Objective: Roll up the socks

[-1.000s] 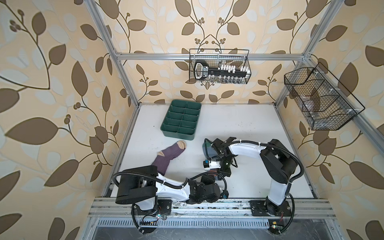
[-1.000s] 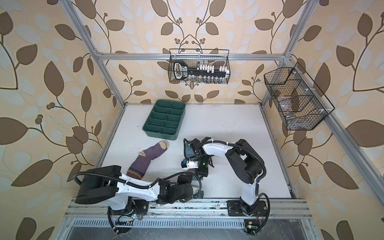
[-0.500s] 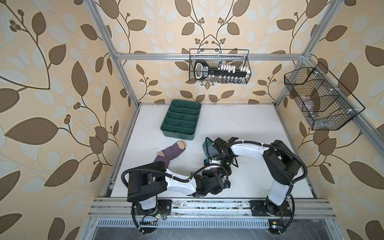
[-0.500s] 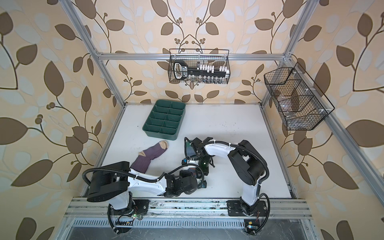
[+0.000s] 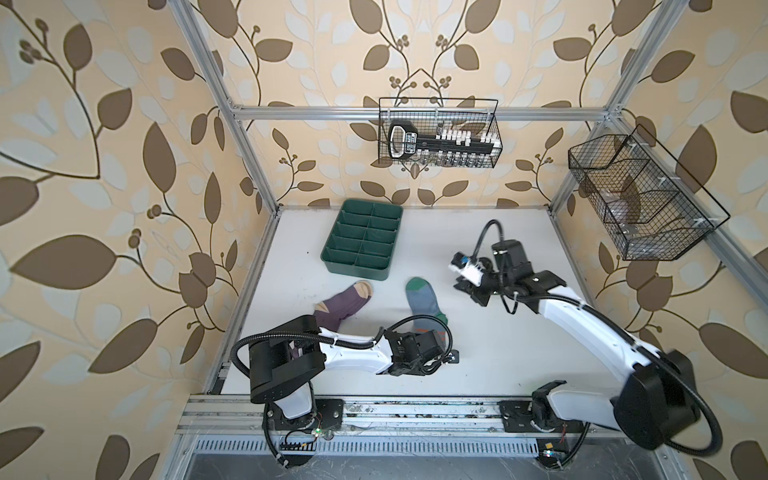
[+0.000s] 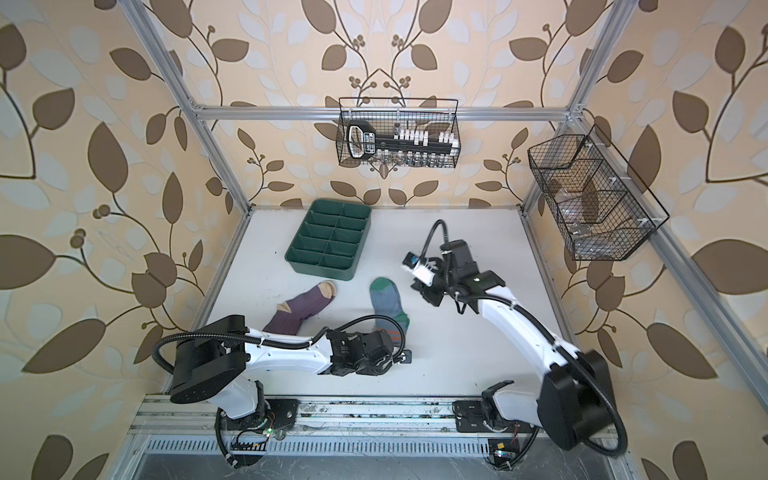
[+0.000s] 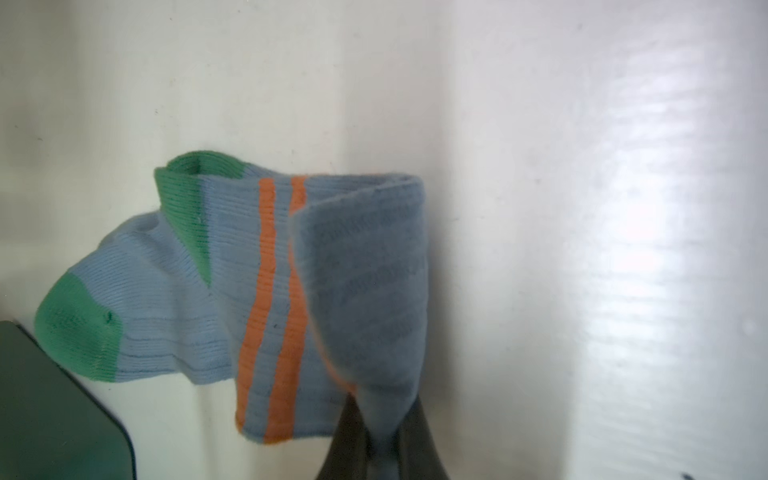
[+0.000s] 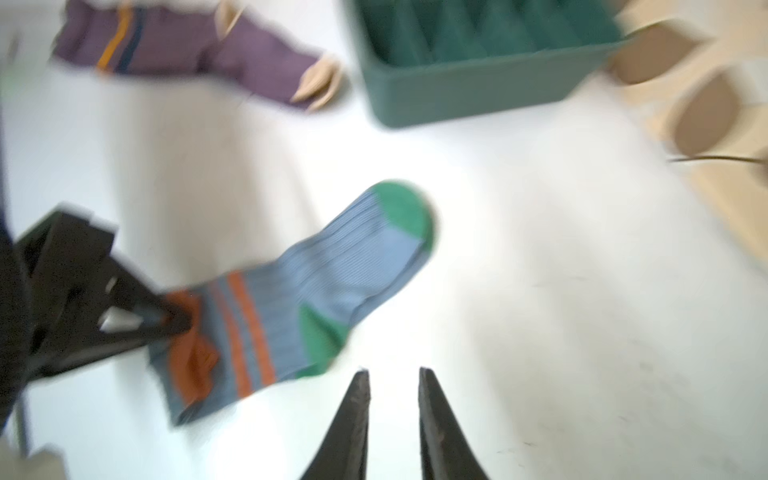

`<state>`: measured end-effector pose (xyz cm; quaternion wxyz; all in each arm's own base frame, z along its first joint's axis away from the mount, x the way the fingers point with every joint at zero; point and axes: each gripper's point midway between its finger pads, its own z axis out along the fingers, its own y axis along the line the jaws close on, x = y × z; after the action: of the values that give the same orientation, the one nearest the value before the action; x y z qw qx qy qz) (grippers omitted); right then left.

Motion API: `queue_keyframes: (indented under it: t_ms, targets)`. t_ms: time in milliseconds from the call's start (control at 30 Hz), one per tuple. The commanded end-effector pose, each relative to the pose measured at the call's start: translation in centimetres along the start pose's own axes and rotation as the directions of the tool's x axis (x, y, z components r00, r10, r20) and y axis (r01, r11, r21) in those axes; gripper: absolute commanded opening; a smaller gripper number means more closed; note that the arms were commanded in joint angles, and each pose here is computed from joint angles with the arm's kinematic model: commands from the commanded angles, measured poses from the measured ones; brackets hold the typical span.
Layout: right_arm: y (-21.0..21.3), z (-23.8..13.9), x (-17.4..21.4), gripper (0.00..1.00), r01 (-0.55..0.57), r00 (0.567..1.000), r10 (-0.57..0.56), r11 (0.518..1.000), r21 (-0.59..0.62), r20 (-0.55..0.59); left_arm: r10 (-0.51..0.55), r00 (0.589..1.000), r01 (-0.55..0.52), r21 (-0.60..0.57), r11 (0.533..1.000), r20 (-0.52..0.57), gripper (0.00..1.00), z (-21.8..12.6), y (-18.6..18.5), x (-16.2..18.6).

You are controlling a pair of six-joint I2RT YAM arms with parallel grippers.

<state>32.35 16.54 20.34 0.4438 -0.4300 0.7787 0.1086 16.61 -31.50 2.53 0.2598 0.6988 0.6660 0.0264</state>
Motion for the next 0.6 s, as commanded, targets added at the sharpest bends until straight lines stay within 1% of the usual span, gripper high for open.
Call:
queue_keyframes:
  t_ms: [0, 33, 100, 133, 167, 200, 233, 267, 300, 333, 367, 400, 433, 467, 533, 567]
  targets:
    - [-6.6, -5.9, -4.1, 0.22, -0.27, 0.933, 0.168, 0.911, 0.312, 0.317, -0.021, 0.999, 0.028, 0.164, 0.986, -0.04, 0.0, -0.7, -2.2, 0.6]
    - [-7.8, -7.9, -4.4, 0.22, -0.368, 0.892, 0.212, 0.853, 0.369, 0.4, -0.031, 0.998, 0.039, 0.184, 0.982, -0.046, 0.0, -0.8, -2.2, 0.4]
    - [-8.0, -11.4, -5.3, 0.22, -0.473, 0.819, 0.236, 0.793, 0.383, 0.523, -0.061, 0.996, 0.075, 0.255, 0.964, -0.061, 0.0, -0.9, -2.5, 0.2]
    - [-7.8, -12.9, -5.6, 0.3, -0.515, 0.785, 0.248, 0.771, 0.374, 0.568, -0.086, 0.993, 0.104, 0.289, 0.952, -0.075, 0.0, -1.0, -2.5, 0.2]
    - [-7.3, -14.2, -5.8, 0.34, -0.546, 0.747, 0.255, 0.761, 0.349, 0.614, -0.109, 0.99, 0.133, 0.329, 0.935, -0.089, 0.0, -1.1, -2.5, 0.0]
    - [-6.5, -14.7, -6.0, 0.35, -0.54, 0.732, 0.244, 0.777, 0.324, 0.636, -0.133, 0.986, 0.162, 0.36, 0.919, -0.104, 0.0, -1.1, -2.5, 0.0]
    - [-5.2, -15.2, -6.3, 0.35, -0.508, 0.724, 0.223, 0.813, 0.285, 0.653, -0.159, 0.98, 0.196, 0.407, 0.892, -0.122, 0.0, -1.3, -2.6, -0.1]
    - [-3.6, -15.4, -6.5, 0.34, -0.453, 0.733, 0.19, 0.853, 0.259, 0.653, -0.184, 0.973, 0.226, 0.439, 0.87, -0.137, 0.0, -1.3, -2.4, -0.2]
    - [-2.6, -15.3, -6.3, 0.33, -0.415, 0.75, 0.168, 0.873, 0.258, 0.64, -0.208, 0.966, 0.256, 0.456, 0.852, -0.155, 0.0, -1.2, -2.3, -0.3]
    - [-1.7, -14.8, -5.8, 0.31, -0.381, 0.779, 0.149, 0.884, 0.272, 0.609, -0.225, 0.96, 0.28, 0.48, 0.831, -0.168, 0.0, -1.2, -2.1, -0.4]
    - [-0.5, -13.8, -5.1, 0.3, -0.32, 0.824, 0.113, 0.901, 0.292, 0.555, -0.24, 0.954, 0.3, 0.495, 0.816, -0.183, 0.0, -1.0, -1.9, -0.4]
    - [0.3, -13.0, -4.4, 0.31, -0.267, 0.863, 0.078, 0.91, 0.318, 0.5, -0.249, 0.949, 0.315, 0.506, 0.803, -0.196, 0.0, -1.0, -1.8, -0.4]
    - [1.3, -12.1, -3.7, 0.33, -0.189, 0.903, 0.025, 0.919, 0.345, 0.429, -0.261, 0.942, 0.335, 0.517, 0.787, -0.213, 0.0, -0.8, -1.7, -0.3]
    - [2.6, -11.3, -3.1, 0.35, -0.102, 0.931, -0.035, 0.93, 0.353, 0.362, -0.275, 0.935, 0.354, 0.524, 0.775, -0.225, 0.0, -0.6, -1.6, -0.3]
    - [5.1, -10.3, -2.4, 0.36, 0.061, 0.949, -0.164, 0.934, 0.353, 0.269, -0.299, 0.923, 0.384, 0.521, 0.763, -0.242, 0.0, -0.2, -1.2, 0.1]
    - [6.6, -9.9, -2.1, 0.36, 0.162, 0.941, -0.246, 0.93, 0.331, 0.232, -0.308, 0.919, 0.394, 0.518, 0.759, -0.248, 0.0, 0.0, -1.0, 0.3]
